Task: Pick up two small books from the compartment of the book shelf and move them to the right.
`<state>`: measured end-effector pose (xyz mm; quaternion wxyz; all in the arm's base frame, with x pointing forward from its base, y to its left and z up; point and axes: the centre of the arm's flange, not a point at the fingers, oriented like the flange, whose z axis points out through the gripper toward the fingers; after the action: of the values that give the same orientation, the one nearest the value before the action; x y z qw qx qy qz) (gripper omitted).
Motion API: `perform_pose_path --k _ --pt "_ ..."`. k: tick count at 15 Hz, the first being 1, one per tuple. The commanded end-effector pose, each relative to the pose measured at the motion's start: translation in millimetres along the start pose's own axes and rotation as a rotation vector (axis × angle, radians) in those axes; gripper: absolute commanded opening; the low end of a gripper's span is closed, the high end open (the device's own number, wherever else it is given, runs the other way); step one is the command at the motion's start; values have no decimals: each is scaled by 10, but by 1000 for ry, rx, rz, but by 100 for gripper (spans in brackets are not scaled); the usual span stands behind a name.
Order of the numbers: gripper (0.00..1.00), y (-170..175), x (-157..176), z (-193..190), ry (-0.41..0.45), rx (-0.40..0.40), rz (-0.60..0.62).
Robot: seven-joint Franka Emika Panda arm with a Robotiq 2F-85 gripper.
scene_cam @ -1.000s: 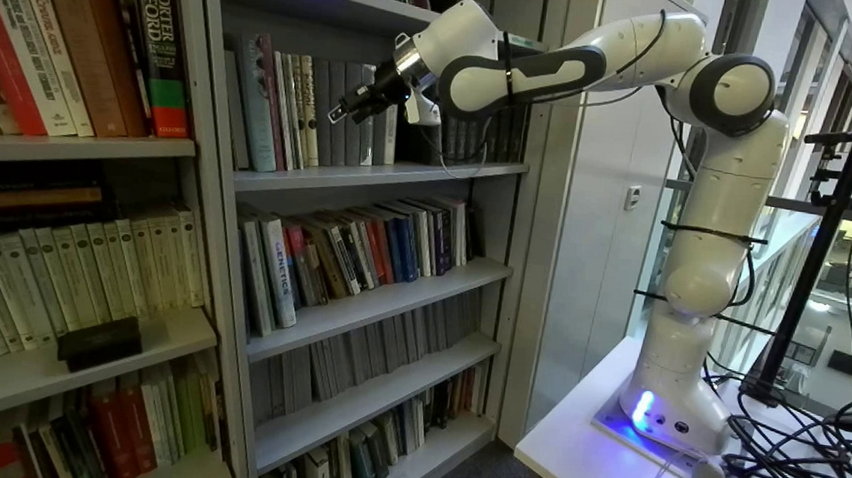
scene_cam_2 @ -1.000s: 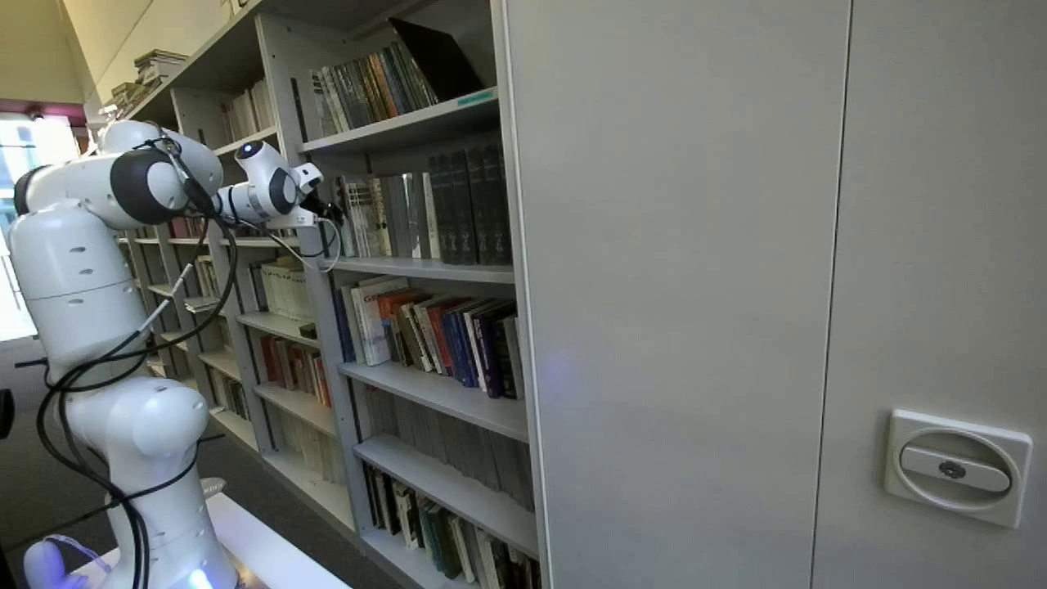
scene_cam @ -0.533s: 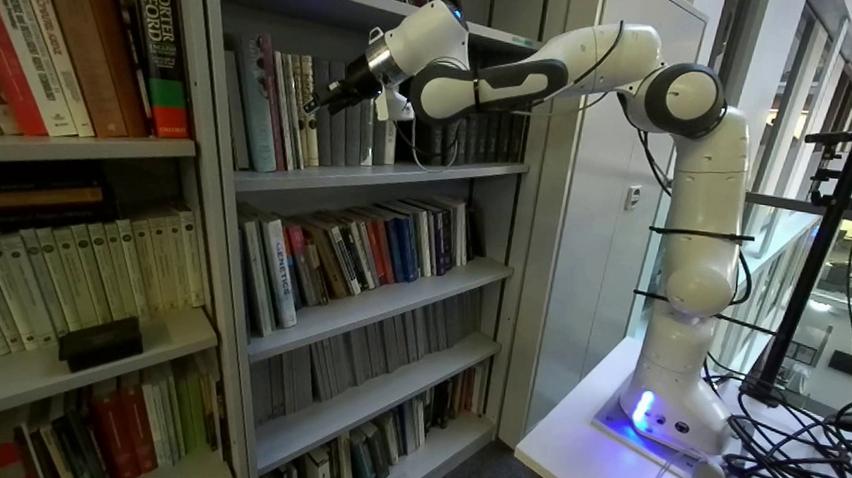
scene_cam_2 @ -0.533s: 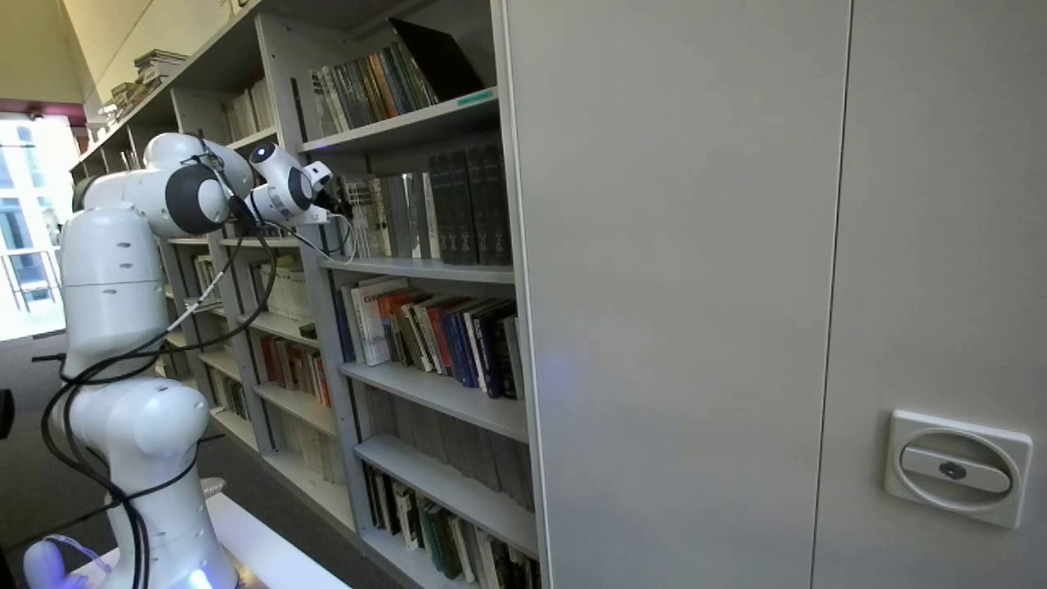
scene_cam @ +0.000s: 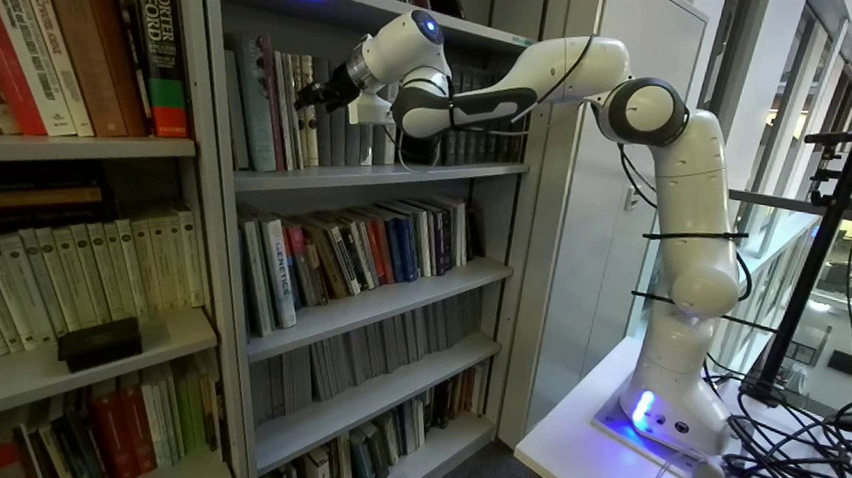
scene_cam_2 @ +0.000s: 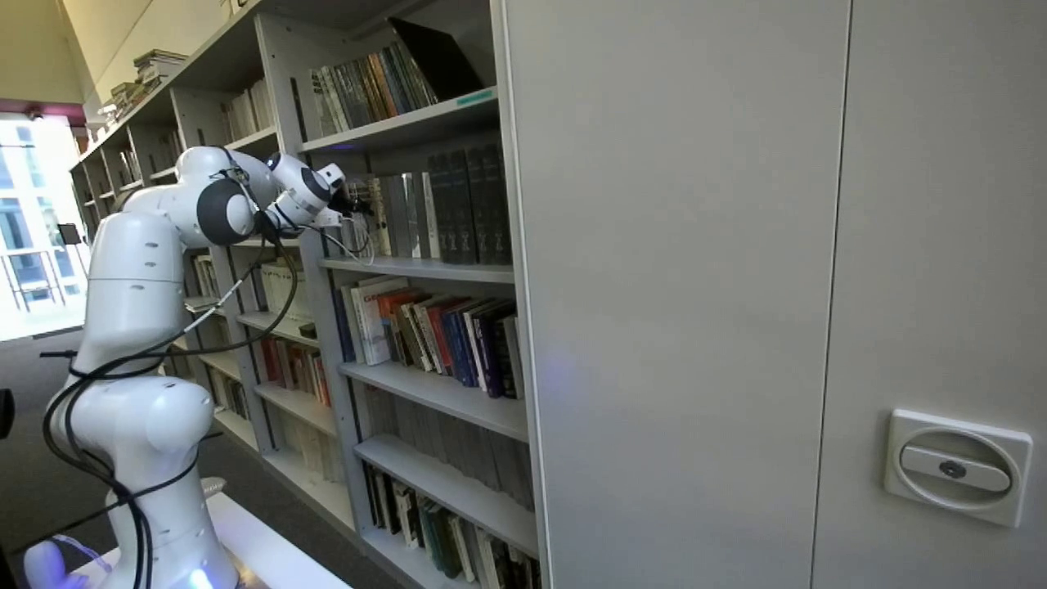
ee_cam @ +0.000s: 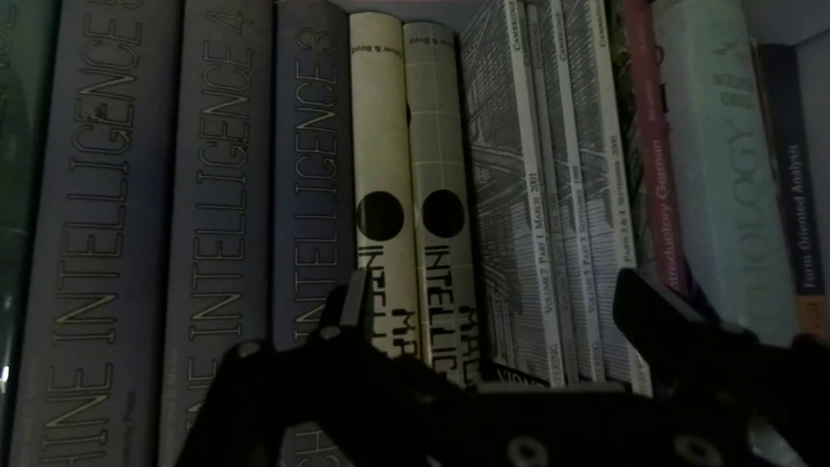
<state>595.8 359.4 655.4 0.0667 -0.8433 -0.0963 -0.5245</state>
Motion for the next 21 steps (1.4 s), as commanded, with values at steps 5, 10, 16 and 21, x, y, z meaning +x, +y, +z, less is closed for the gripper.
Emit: perform_pose_path --k 5,10,16,21 --pt "100 -115 -3 83 22 -108 21" --pt "100 -89 41 80 39 -139 38" --pt "100 -177 117 89 51 -148 39" --pt "100 -240 144 150 53 -160 35"
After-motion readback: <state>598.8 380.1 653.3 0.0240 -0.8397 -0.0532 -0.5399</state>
